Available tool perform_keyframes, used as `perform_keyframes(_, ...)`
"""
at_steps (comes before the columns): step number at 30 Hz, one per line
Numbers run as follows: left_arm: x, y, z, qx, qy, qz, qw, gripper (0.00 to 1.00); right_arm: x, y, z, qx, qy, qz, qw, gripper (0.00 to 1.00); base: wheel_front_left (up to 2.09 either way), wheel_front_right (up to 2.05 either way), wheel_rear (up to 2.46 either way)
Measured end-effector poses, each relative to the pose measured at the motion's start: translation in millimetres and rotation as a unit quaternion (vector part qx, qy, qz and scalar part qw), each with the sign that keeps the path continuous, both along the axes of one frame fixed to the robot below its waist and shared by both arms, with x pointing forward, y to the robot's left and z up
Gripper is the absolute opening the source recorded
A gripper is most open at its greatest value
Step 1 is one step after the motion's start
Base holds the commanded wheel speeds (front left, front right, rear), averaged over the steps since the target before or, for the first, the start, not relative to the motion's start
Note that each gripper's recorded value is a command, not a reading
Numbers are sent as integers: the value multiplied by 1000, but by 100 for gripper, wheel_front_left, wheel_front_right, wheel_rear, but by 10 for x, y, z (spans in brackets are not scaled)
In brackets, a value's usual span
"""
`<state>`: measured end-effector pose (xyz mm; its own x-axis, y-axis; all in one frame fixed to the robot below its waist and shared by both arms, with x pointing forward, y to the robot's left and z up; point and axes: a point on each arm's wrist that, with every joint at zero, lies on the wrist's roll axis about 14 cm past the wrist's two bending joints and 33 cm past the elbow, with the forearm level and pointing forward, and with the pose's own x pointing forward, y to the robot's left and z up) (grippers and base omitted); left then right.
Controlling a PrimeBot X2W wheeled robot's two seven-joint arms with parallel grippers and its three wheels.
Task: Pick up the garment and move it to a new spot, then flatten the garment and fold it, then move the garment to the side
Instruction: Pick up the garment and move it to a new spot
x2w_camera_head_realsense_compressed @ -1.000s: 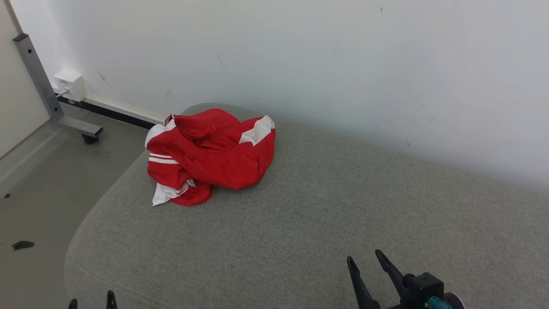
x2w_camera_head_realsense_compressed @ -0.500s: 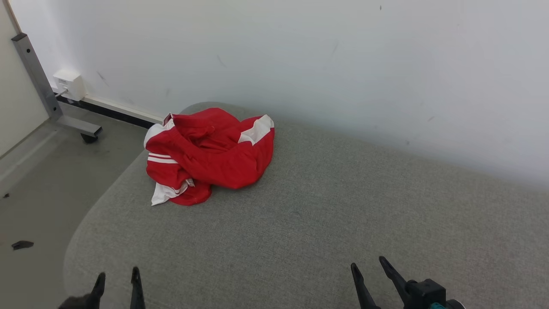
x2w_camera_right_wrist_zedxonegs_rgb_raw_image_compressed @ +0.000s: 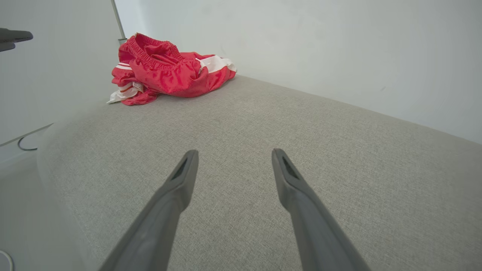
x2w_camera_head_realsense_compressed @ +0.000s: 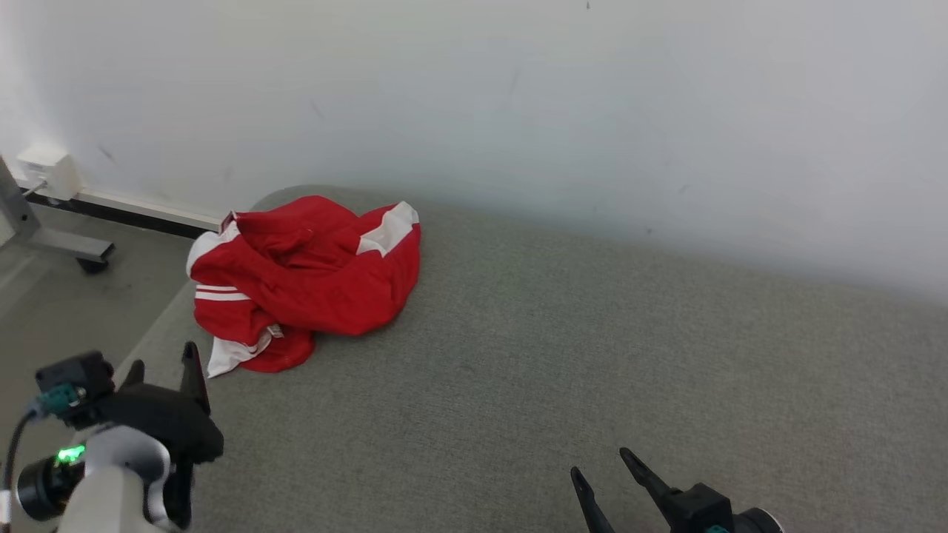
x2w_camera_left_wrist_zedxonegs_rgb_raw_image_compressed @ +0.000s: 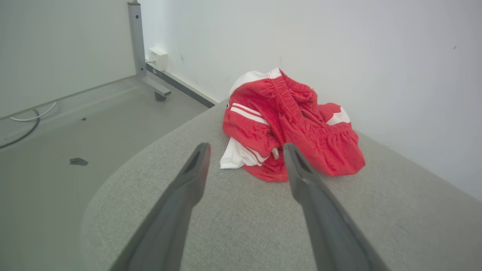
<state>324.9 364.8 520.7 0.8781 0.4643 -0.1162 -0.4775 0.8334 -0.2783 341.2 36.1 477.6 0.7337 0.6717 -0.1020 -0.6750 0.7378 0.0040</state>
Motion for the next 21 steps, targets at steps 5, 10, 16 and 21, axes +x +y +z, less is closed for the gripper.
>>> perform_keyframes(5, 443, 62, 176, -26, 7, -12, 1000, 100, 91, -17, 92, -8, -12, -3, 1000, 100, 0, 0, 0)
perform_keyframes(10, 912, 3, 89, -51, 41, -33, 997, 100, 217, -126, 39, -11, -2, -22, 1000, 100, 0, 0, 0)
perform_keyframes(16, 1225, 34, -191, -38, 105, -36, 993, 100, 348, -311, -77, -12, 18, -52, 998, 100, 0, 0, 0)
perform_keyframes(21, 1467, -93, -553, -17, 175, -52, 983, 100, 423, -611, -272, -23, 45, -97, 994, 100, 0, 0, 0)
